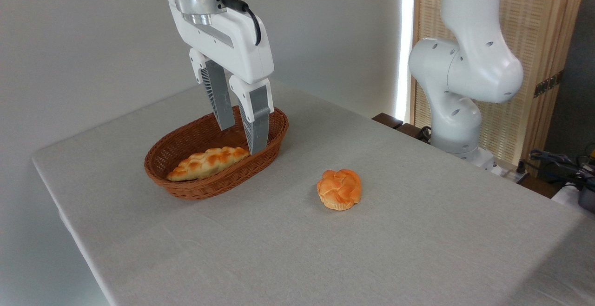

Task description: Put bread into the basket

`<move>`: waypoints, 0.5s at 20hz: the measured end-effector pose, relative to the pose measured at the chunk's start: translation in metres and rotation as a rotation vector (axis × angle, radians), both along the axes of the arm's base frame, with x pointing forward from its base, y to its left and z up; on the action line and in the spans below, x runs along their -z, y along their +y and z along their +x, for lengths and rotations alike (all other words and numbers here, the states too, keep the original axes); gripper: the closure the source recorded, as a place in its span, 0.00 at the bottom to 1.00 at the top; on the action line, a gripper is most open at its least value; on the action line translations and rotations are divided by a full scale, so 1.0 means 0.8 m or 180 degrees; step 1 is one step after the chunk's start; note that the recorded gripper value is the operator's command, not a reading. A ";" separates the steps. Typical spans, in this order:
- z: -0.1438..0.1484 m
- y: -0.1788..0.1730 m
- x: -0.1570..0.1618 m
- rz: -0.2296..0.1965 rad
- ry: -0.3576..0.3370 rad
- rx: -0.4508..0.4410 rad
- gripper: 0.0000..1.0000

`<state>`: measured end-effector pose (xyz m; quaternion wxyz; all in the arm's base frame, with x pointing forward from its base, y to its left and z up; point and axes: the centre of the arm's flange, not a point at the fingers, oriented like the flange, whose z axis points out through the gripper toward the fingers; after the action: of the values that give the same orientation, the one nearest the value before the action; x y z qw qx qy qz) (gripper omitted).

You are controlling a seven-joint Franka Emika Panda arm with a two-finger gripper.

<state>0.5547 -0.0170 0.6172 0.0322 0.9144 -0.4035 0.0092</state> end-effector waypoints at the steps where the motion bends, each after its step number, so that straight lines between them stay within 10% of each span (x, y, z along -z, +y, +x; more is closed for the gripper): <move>1: -0.001 0.000 -0.002 0.0000 -0.0008 0.0001 0.00; 10: -0.002 0.009 -0.006 0.0000 -0.0032 -0.0041 0.00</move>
<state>0.5533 -0.0094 0.6217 0.0301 0.9169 -0.3978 0.0140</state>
